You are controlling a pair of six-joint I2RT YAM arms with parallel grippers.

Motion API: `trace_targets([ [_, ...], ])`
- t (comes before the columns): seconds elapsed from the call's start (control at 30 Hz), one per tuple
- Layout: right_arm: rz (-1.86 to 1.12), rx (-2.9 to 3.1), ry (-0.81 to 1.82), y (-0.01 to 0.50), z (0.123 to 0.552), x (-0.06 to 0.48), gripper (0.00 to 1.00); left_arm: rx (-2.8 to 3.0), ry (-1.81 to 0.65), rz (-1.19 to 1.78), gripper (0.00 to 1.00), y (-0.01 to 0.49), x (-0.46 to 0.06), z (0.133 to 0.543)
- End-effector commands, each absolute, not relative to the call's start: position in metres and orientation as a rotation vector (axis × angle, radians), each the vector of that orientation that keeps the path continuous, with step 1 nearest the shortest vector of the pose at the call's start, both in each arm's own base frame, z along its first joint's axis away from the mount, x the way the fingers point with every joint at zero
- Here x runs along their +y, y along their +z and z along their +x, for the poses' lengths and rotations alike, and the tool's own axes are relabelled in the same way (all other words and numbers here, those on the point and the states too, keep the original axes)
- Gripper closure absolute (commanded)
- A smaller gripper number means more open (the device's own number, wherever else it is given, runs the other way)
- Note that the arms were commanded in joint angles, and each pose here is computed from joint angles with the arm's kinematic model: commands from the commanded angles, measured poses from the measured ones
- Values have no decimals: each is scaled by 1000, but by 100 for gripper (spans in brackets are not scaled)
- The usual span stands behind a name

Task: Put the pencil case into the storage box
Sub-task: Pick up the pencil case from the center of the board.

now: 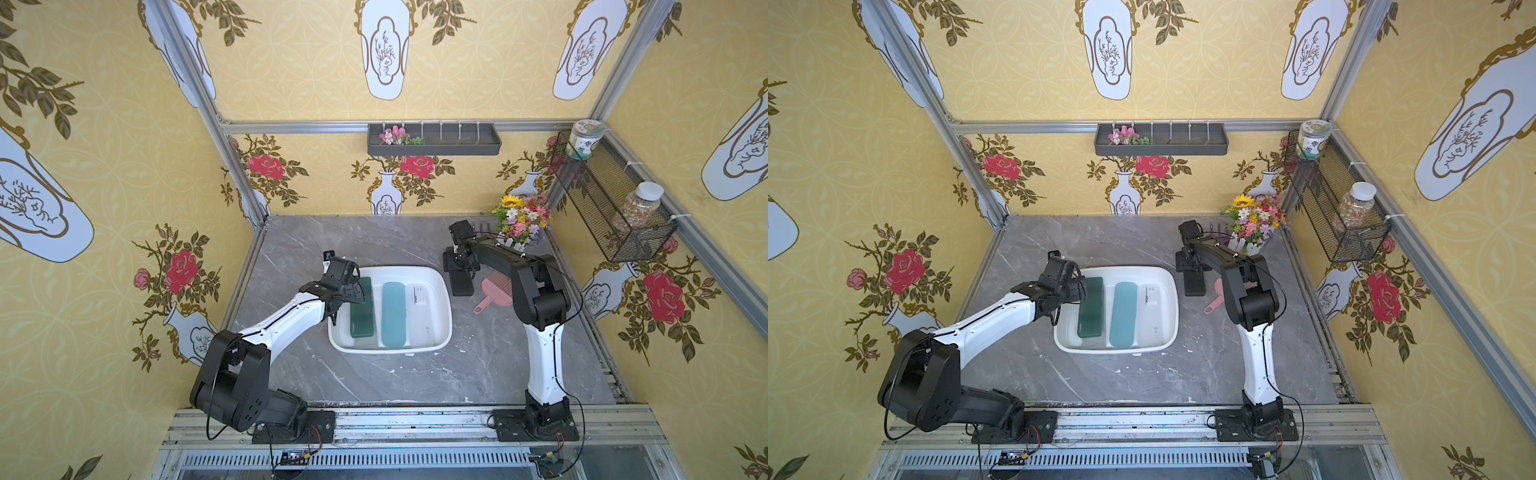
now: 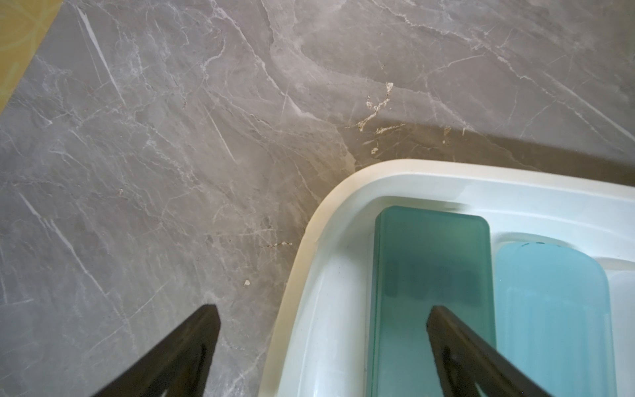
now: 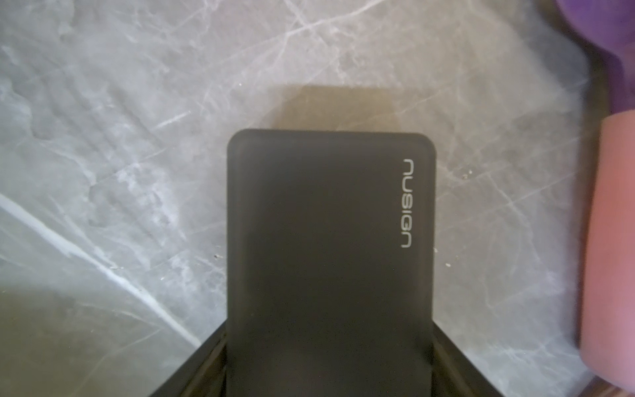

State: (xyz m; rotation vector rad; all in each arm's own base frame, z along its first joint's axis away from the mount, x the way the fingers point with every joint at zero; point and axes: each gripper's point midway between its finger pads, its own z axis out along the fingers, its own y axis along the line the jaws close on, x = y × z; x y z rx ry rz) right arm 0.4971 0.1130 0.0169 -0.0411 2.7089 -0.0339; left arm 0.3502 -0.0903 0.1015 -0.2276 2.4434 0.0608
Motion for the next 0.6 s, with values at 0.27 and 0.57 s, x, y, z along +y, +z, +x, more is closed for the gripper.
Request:
trace_targets([
  [0.27, -27, 2822, -27, 20, 465, 106, 24, 2445, 38, -231, 0, 99, -93, 350],
  [0.57, -16, 2803, -14, 44, 460, 105, 24, 2442, 23, -223, 0, 96, -94, 349],
])
